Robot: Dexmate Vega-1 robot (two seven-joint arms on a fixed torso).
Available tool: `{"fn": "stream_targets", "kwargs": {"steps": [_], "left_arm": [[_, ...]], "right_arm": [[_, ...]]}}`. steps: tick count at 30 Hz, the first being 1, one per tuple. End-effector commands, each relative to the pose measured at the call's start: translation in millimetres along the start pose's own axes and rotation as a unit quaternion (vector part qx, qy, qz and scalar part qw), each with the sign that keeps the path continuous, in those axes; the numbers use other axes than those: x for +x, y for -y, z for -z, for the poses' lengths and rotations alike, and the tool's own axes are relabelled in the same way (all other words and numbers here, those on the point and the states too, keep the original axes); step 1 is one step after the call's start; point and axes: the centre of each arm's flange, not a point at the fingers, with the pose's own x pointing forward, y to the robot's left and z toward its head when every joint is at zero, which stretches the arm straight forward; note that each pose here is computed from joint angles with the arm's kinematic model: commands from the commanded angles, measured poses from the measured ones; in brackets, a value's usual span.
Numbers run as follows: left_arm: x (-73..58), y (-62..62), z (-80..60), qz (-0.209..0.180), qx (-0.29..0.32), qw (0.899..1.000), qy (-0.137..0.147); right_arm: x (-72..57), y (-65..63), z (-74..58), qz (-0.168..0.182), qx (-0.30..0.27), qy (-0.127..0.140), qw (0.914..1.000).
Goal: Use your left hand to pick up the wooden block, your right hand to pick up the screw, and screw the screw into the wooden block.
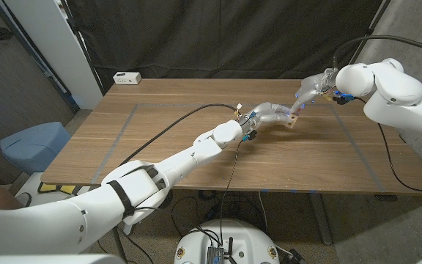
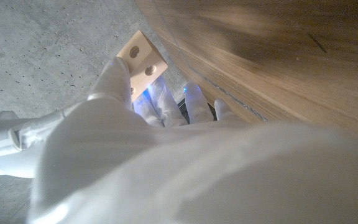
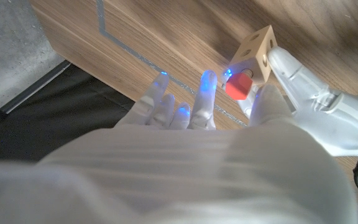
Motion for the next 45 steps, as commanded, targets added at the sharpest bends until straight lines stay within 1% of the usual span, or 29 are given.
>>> {"fn": "stream_targets", "kwargs": {"steps": [1,16,40,45], "left_arm": [[0.8,-0.2,-0.5,0.002,0.001,1.000,0.000],[2.2,0.7,-0.1,0.005,0.001,1.000,-0.001],[0.3,4.0,-1.1,0.005,0.002,1.000,-0.001],[0.2,4.0,-1.1,0.004,0.002,1.000,-0.002]], "right_arm": [[-1.8,2.1,0.7,-0.013,-0.001,0.011,0.9999],[-3.7,1.8,3.9,-0.015,-0.011,0.013,0.9997],[-6.4,2.6,4.3,0.000,-0.024,0.016,0.9996],[-6.1,2.7,4.8,-0.003,-0.022,0.017,0.9996]]}}
